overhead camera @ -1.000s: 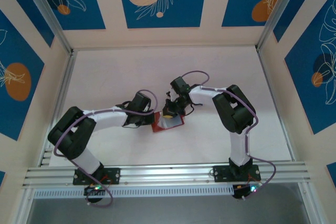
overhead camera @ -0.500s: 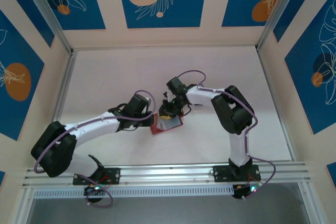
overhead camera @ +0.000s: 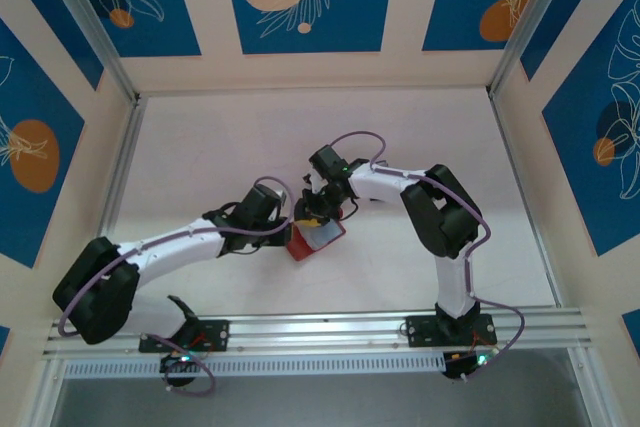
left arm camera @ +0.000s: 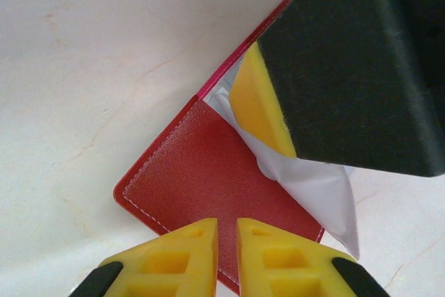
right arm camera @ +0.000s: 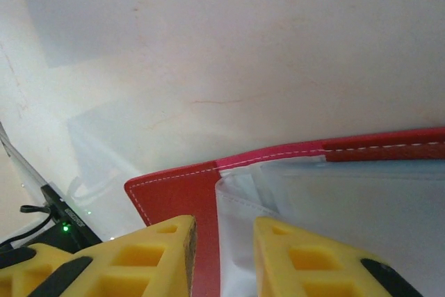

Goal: Put the credit cards into the card holder

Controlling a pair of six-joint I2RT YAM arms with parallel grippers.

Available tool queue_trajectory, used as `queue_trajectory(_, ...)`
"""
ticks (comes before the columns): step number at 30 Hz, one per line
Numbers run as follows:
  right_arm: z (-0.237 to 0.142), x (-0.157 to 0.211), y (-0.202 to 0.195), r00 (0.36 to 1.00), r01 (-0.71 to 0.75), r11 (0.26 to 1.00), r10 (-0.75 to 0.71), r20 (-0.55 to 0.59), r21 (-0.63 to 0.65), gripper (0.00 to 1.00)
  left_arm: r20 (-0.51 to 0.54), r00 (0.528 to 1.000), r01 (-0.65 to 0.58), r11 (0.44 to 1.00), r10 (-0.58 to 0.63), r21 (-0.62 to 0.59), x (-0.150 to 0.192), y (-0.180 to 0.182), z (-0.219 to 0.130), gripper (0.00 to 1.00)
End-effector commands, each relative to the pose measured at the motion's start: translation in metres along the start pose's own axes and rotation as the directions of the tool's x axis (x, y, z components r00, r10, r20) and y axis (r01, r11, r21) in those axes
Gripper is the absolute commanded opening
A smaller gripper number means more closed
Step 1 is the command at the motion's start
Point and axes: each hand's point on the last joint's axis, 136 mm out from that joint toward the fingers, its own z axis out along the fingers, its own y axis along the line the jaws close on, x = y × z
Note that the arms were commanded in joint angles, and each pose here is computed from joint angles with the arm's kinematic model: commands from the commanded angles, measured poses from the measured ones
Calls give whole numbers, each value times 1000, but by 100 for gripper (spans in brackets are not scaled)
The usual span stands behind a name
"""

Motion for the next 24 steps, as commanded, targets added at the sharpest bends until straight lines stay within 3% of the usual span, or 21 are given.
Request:
queue_trajectory(1, -1, 8, 15, 1000, -15, 998, 13, -26, -58, 29, -55, 998, 16, 999, -19, -51, 21, 15, 10, 12)
queue_trajectory(7, -8, 18, 20, 1000, -16, 996, 14, -24, -86, 31, -69, 997, 25, 999, -28, -42, 24, 15, 27, 5)
queue_trajectory(16, -7, 35, 25, 996, -71, 979, 58, -72, -190, 31, -73, 996, 42, 996, -47, -80, 29, 25, 38, 1)
queue_trajectory(24, -29, 45, 40, 1000, 10, 979, -16, -27, -204, 36, -77, 996, 45, 995, -52, -84, 31, 28, 44, 0)
